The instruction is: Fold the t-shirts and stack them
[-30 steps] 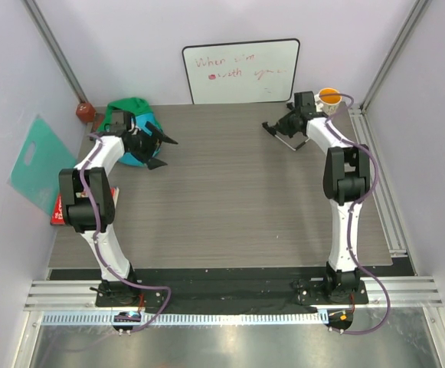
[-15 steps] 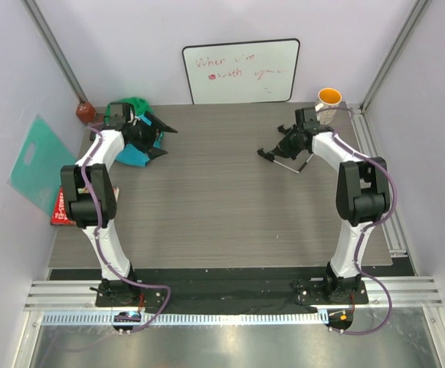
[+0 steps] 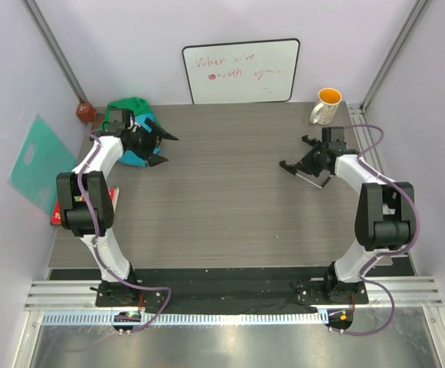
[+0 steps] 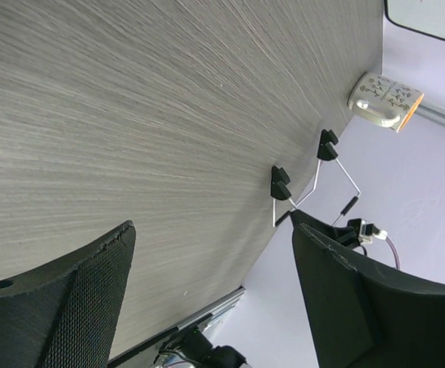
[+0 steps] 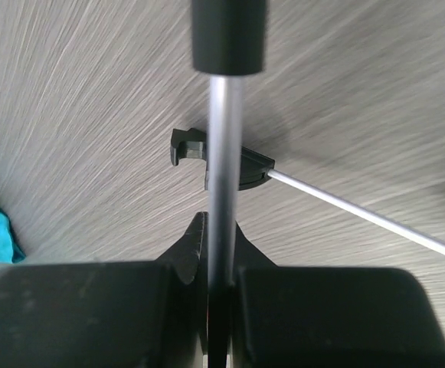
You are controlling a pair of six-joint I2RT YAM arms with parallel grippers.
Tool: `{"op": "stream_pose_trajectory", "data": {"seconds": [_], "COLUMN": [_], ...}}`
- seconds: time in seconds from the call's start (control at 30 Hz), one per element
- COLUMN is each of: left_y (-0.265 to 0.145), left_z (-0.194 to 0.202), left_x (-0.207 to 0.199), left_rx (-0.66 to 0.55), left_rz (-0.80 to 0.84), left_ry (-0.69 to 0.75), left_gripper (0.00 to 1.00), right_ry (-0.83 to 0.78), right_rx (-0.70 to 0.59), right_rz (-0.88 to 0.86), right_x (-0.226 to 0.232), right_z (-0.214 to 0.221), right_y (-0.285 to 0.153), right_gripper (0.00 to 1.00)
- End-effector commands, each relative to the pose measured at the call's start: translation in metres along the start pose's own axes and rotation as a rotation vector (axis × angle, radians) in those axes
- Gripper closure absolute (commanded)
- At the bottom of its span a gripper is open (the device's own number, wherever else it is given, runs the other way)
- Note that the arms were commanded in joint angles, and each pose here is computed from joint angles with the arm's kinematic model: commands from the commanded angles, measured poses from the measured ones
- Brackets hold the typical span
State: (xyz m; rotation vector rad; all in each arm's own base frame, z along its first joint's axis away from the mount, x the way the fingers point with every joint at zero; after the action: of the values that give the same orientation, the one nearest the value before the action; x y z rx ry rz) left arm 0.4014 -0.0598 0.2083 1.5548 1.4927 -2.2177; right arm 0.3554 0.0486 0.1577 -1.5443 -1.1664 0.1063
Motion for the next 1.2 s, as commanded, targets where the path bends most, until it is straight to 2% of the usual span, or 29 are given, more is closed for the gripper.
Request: {"op": "stream_pose_trajectory", "data": {"seconds": [0.0, 0.2, 0.23, 0.33, 0.5, 0.83, 1.17], "left_y": [-0.022, -0.022, -0.022, -0.028, -0.033, -0.024, -0.016], "left_z": [0.014, 0.033, 0.035, 0.037, 0.039, 0.044, 0.054], "left_x": [-0.018, -0.022, -0.022, -0.025, -0.026, -0.025, -0.019], "left_rx": [0.000, 0.023, 0.026, 0.016, 0.002, 0.030, 0.069], "left_rz": [0.058, 0.029, 0.025, 0.023, 0.016, 0.008, 0.000], "left_ry": [0.067, 0.115, 0.120, 0.135, 0.141, 0.149, 0.157], "left_gripper": [0.17, 0.16, 0.17, 0.16, 0.16, 0.16, 0.16], "right_ry": [-0.019, -0.005, 0.009, 0.029, 0.050, 0.101, 0.226], "right_rx": [-0.021, -0.068, -0.024, -0.019, -0.046, 0.001, 0.021], "right_rz": [0.297, 0.267, 0.247, 0.236, 0.249, 0.318, 0.324], "right_x": [-0.077, -0.097, -0.101, -0.103, -0.111, -0.149, -0.147], "right_z": [0.004, -0.022, -0.022, -0.036, -0.044, 0.001, 0.030], "right_y": [0.004, 0.015, 0.024, 0.030, 0.020, -0.019, -0.054], "right_gripper": [0.99, 0.99, 0.99, 0.99, 0.99, 0.99, 0.99]}}
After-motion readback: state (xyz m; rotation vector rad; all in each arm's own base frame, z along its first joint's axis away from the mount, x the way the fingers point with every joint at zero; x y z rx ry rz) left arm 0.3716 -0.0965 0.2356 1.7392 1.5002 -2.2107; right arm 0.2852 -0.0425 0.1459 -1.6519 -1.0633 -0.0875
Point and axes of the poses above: each gripper's point midway between its finger pads, its own y axis out along the fingers, its own x axis along the line the jaws close on, z = x × y, the point moved 10 cm from there along -y, back along the fingers, and after that the axes turned 1 degree about -y, right-handed, at the moved point
